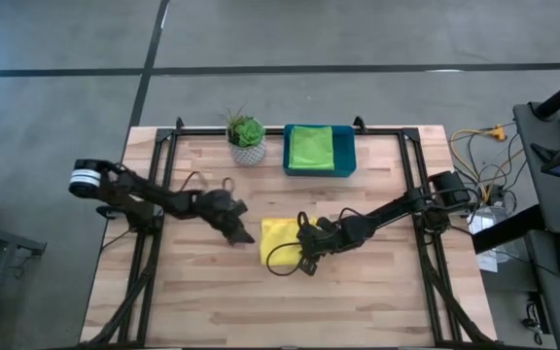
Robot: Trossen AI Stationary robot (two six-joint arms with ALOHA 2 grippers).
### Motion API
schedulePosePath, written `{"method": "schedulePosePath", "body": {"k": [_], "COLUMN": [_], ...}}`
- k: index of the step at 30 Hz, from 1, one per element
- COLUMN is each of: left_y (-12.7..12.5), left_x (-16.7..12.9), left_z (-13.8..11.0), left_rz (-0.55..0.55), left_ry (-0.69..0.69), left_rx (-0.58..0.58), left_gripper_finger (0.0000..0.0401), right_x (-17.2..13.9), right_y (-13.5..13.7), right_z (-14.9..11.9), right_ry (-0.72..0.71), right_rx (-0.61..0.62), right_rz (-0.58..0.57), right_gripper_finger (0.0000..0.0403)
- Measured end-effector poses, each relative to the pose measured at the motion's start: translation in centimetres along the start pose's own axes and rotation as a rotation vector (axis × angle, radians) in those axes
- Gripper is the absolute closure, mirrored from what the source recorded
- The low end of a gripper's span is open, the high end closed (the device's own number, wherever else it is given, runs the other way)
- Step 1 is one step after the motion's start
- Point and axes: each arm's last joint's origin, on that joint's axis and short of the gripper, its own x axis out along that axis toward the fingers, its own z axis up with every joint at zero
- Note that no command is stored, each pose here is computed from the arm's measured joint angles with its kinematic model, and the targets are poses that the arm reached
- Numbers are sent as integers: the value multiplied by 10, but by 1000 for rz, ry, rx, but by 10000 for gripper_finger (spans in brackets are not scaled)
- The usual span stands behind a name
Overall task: Fold microfiber towels
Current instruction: Fold the yellow microfiber towel on top of the green microfiber towel into the dark blue bin
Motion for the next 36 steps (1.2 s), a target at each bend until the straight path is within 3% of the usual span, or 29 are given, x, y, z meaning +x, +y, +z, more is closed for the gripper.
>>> {"method": "schedulePosePath", "body": {"k": [3,7,15,21,27,31,36], "left_y": [0,6,-6,5,10,13,11], "left_x": [-8,-10,10,21,26,28,33], "left_z": [-18,-39,-42,-44,-47,-49,-47], "left_rz": [-139,-148,-151,-108,-107,-104,-115], "left_ry": [-180,-293,-258,-245,-241,-204,-159], "left_rx": [-165,-306,-273,-290,-325,-330,-340], "left_gripper_finger": [401,401,387,304,217,187,180], "right_x": [0,0,0,-1,-2,-2,-2], "right_y": [0,0,-1,-1,-5,-10,-11], "right_z": [0,0,1,7,16,19,20], "right_ry": [0,2,18,62,82,93,97], "right_rx": [0,-2,8,13,6,11,15], "right_rz": [1,1,20,84,68,58,60], "right_gripper_finger": [328,326,334,335,342,344,344]}}
